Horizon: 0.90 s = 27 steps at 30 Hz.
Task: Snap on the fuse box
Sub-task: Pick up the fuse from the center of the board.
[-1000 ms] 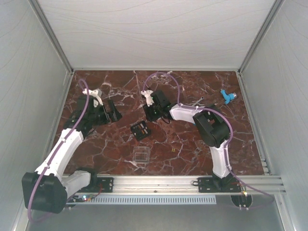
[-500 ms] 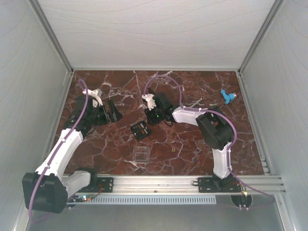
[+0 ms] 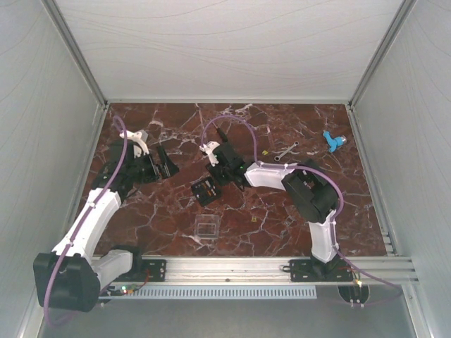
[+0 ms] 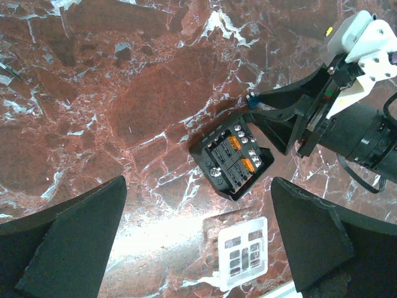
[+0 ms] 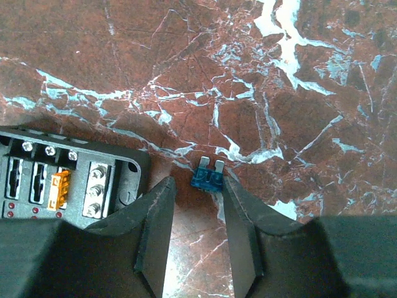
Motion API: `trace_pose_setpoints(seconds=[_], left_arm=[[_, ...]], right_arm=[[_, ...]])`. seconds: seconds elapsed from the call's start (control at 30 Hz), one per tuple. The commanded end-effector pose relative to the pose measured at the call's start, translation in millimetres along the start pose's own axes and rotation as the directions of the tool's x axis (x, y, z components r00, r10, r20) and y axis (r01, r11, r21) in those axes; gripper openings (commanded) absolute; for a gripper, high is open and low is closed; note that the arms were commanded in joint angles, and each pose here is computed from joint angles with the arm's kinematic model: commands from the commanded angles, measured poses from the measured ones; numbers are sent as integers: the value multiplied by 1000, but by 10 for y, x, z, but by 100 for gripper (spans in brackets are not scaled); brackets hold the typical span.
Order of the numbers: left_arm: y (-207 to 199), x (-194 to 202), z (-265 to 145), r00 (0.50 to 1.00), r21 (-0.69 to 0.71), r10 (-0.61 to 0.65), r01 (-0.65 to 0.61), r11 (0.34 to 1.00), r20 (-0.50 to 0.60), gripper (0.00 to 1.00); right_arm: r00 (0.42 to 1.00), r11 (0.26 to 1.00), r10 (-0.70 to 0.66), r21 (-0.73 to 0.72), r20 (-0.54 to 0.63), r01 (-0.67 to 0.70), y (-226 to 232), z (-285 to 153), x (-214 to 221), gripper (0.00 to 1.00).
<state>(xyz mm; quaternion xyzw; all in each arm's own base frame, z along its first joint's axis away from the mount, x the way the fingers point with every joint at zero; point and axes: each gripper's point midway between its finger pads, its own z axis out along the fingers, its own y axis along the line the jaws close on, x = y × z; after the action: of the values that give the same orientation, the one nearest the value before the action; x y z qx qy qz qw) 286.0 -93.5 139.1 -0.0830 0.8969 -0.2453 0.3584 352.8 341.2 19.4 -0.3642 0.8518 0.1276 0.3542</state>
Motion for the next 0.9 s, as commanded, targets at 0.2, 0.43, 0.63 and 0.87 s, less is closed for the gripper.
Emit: trace_pose_setpoints(seconds=[0.2, 0.43, 0.63, 0.87], left_arm=[[-62, -134, 5, 999, 39, -8, 6, 999, 42, 100], [-57, -135, 8, 999, 39, -12, 10, 999, 39, 100], [-47, -127, 23, 999, 41, -18, 17, 999, 31, 100], [-31, -127, 26, 999, 40, -26, 25, 999, 30, 100]], right_arm=[[989, 975, 127, 193, -70, -112, -29, 49, 391, 32], [984, 964, 153, 232, -92, -129, -26, 89, 493, 32], [975, 953, 192, 260, -113, -158, -41, 130, 547, 34], [969, 949, 208, 268, -136, -166, -41, 144, 609, 29]])
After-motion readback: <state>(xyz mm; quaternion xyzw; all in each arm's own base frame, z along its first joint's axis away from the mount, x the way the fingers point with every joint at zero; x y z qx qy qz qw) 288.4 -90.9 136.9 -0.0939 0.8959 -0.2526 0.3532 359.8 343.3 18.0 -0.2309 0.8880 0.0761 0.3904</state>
